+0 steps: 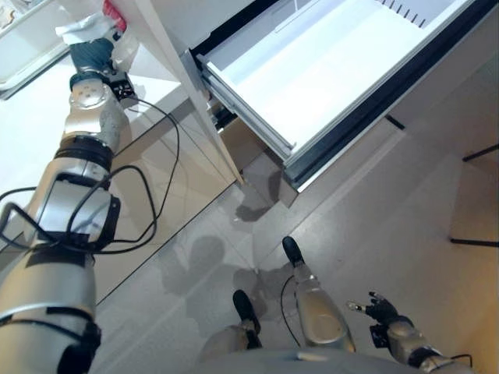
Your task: Take the drinks into the refrigerator
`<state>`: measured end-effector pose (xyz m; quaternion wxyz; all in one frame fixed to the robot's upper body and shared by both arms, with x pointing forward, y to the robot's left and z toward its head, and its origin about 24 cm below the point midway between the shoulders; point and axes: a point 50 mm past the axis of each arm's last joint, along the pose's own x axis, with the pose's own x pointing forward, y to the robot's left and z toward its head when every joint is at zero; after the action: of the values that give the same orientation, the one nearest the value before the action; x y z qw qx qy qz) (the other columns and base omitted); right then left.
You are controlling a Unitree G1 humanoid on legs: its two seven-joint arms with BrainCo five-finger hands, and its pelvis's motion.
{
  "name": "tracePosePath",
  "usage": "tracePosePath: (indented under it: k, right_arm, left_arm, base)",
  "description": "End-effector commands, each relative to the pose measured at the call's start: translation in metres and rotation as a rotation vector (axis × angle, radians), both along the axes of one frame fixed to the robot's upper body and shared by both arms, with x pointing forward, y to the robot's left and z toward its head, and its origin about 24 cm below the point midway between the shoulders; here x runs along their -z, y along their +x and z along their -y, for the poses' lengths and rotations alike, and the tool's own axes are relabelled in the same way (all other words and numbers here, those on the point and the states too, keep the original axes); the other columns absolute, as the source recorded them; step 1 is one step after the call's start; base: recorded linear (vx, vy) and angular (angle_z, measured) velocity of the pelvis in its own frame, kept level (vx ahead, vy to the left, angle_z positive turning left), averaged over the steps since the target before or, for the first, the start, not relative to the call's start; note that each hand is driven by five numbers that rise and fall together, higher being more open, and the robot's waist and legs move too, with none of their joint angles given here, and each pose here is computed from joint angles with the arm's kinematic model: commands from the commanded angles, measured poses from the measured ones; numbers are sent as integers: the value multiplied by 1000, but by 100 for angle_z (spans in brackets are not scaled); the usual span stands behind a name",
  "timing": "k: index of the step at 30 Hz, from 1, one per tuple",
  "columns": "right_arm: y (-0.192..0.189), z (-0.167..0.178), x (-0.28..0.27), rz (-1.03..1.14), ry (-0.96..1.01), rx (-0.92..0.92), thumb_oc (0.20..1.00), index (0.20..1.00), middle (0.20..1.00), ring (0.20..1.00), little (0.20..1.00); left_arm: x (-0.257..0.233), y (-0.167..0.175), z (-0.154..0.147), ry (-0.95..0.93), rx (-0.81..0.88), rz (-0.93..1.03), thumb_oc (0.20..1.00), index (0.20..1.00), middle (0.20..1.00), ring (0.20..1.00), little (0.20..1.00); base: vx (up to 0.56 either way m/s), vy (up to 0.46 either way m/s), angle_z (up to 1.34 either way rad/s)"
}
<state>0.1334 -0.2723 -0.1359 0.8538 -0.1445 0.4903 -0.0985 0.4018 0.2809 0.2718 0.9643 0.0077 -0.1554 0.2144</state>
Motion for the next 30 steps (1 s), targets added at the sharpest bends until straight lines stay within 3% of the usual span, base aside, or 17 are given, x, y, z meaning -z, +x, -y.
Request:
tracePosePath:
  k: [1, 11, 19, 23, 30]
  right_arm:
    - [7, 14, -8, 21, -46, 4, 1000, 1000, 1000, 1000, 1000]
    - [7, 13, -7, 17, -42, -8, 1000, 1000, 1000, 1000, 1000]
    - [-1, 9, -2, -22, -29, -2, 1000, 1000, 1000, 1000, 1000]
    - [-9, 3, 3, -52, -12, 0, 1000, 1000, 1000, 1000, 1000]
    - [-13, -8, 9, -74, 21, -5, 1000, 1000, 1000, 1000, 1000]
  left_arm:
    - [-15, 18, 76, 74, 254, 35, 200, 200, 200, 200, 200]
    - [29, 18, 102, 87, 346, -22, 200, 200, 200, 200, 200]
    - [65, 9, 142, 87, 474, -33, 200, 200, 200, 200, 200]
    - [88, -8, 163, 95, 585, -21, 200, 200, 200, 200, 200]
    - [125, -37, 164, 38, 674, -35, 200, 200, 200, 200, 200]
  base:
    - [-32, -33, 1]
    - [-48, -52, 6]
    - [-45, -43, 17]
    - [8, -33, 15]
    - [5, -4, 7]
